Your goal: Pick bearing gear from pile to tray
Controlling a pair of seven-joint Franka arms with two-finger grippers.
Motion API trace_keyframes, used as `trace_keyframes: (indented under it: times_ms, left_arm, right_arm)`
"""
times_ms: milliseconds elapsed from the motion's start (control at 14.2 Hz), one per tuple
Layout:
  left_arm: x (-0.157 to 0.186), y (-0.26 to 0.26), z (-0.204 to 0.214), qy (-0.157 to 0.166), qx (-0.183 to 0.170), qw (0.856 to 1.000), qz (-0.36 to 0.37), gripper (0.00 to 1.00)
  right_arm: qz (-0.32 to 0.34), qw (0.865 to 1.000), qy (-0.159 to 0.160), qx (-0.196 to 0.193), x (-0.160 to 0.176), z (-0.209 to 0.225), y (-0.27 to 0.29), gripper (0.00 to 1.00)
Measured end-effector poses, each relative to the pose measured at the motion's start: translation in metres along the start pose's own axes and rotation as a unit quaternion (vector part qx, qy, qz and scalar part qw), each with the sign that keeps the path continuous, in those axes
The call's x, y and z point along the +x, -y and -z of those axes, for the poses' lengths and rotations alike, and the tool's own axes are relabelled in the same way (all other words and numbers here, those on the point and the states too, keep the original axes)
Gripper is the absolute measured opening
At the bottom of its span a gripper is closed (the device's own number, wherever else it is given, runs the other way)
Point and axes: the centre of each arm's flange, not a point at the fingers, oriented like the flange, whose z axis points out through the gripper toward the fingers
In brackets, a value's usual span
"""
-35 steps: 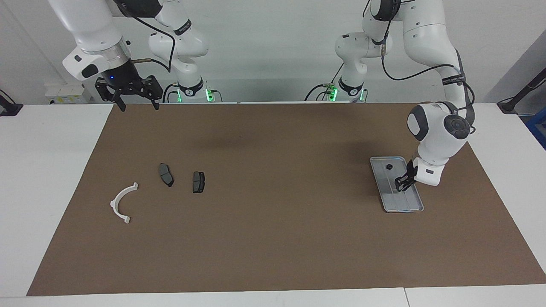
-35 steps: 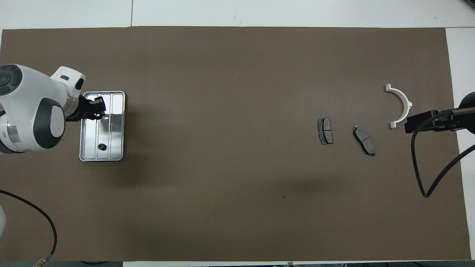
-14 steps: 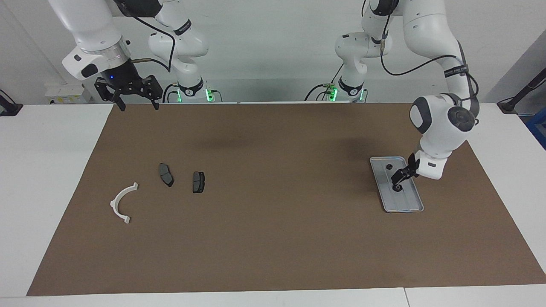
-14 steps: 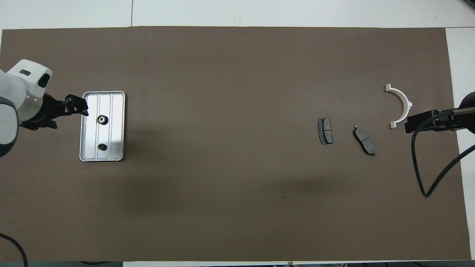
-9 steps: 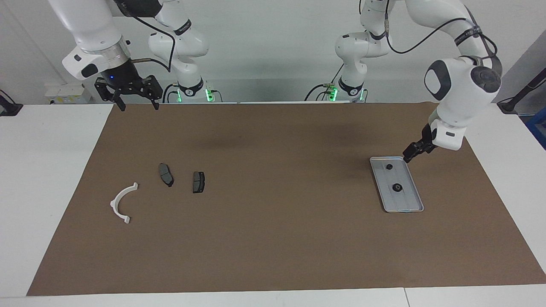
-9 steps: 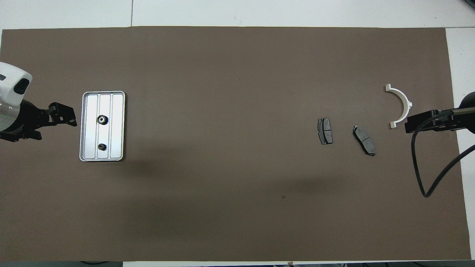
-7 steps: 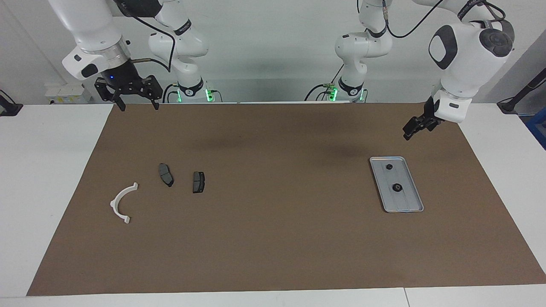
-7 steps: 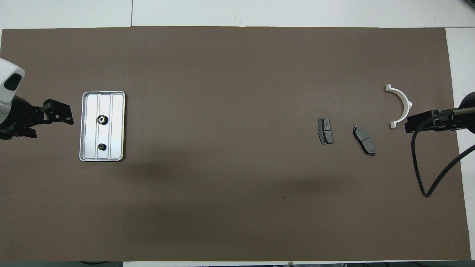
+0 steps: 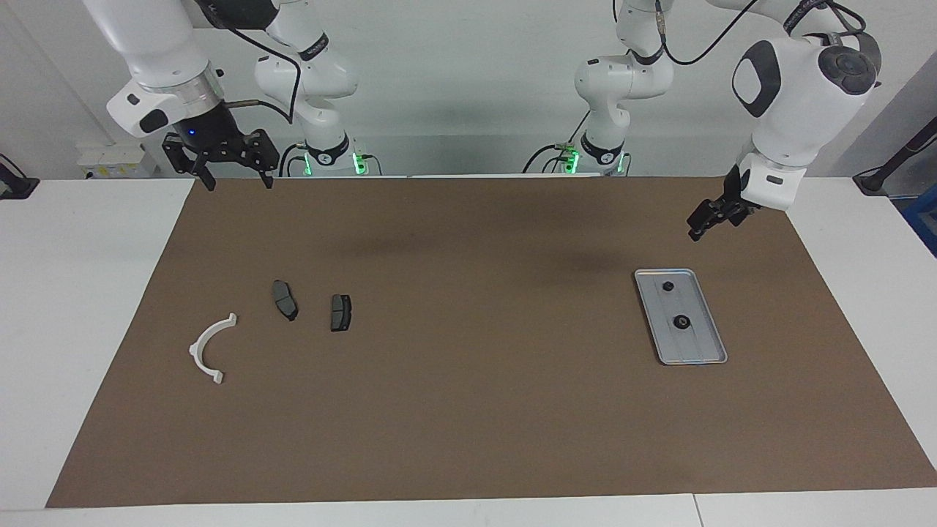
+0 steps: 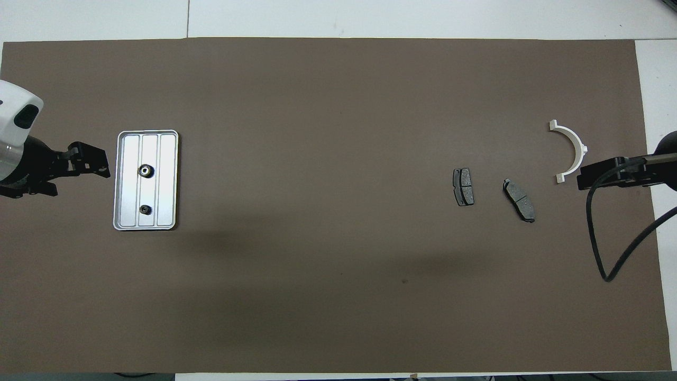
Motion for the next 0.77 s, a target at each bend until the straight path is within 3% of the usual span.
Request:
trace_keyframes:
  times_ms: [774]
  left_arm:
    - [-0.003, 0.001, 0.044, -0.014, -0.003, 0.997, -0.081, 1.00]
  right_arm:
    - [0.000, 1.000, 0.000, 0.000, 0.000, 0.000, 0.000, 1.00]
